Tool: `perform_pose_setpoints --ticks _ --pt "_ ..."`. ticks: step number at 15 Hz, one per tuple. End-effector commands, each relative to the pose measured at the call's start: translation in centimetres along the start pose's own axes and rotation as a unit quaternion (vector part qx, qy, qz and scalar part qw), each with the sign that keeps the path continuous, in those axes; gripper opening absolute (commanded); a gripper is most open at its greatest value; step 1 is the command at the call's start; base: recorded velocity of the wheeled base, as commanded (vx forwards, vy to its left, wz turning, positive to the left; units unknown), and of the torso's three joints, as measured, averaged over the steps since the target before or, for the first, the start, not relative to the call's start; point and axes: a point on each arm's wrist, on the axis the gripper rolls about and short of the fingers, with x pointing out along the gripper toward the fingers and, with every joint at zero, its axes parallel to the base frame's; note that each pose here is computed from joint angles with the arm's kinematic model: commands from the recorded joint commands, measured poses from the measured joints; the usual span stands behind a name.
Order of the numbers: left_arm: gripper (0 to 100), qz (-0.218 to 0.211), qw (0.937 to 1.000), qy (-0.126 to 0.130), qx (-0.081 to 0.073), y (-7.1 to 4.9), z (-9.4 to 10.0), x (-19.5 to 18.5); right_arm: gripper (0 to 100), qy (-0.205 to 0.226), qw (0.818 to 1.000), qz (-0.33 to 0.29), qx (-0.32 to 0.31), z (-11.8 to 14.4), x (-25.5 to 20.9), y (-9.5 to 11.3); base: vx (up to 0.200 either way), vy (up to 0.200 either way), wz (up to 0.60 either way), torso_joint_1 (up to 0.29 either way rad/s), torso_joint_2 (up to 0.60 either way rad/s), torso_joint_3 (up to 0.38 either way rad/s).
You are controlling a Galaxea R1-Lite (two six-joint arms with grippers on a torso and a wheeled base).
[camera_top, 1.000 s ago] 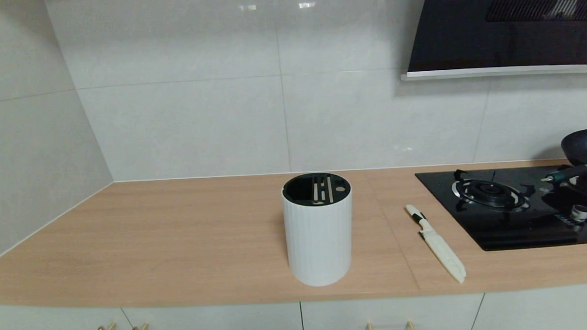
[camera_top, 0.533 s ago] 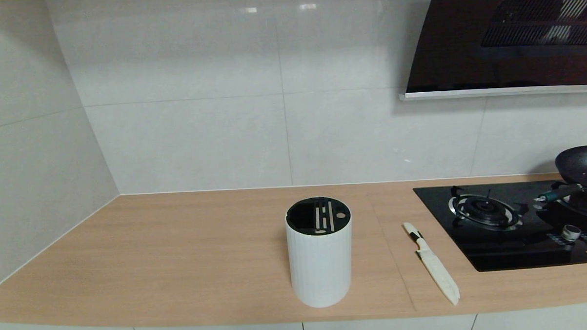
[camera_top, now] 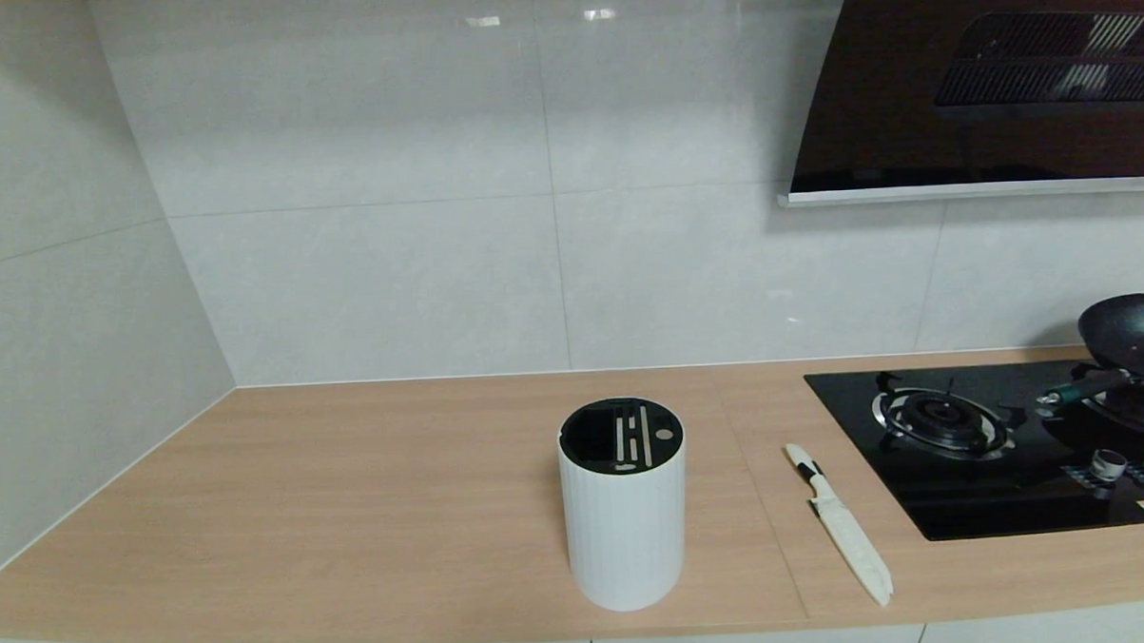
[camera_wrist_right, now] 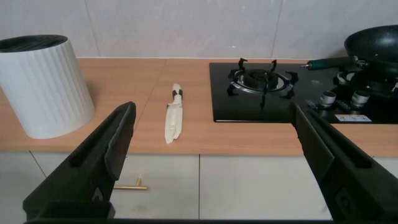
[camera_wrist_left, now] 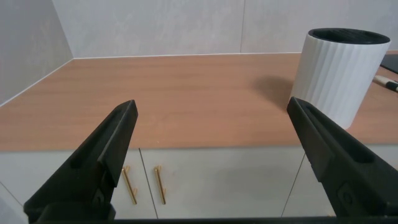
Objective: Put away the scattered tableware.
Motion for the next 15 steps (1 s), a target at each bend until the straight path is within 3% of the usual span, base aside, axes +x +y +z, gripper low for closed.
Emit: perform_pose_setpoints --ticks 1,13,14,15 --pt "100 0.0 1.0 0.0 0.0 0.0 0.0 0.0 100 0.001 1.0 0.001 0.0 0.0 0.0 0.0 0.0 0.0 0.0 0.0 0.0 0.0" --pt "100 0.0 1.0 0.0 0.0 0.0 0.0 0.0 100 -0.002 1.0 0.002 -0.001 0.1 0.0 0.0 0.0 0.0 0.0 0.0 0.0 0.0" --pt "100 0.0 1.0 0.0 0.0 0.0 0.0 0.0 100 -0.01 1.0 0.009 0.001 0.6 -0.1 0.0 0.0 0.0 0.0 0.0 0.0 0.0" --pt "100 0.0 1.0 0.0 -0.001 0.0 0.0 0.0 100 -0.041 0.998 0.036 0.015 3.1 -0.5 0.1 0.0 0.0 0.0 0.0 0.0 0.0"
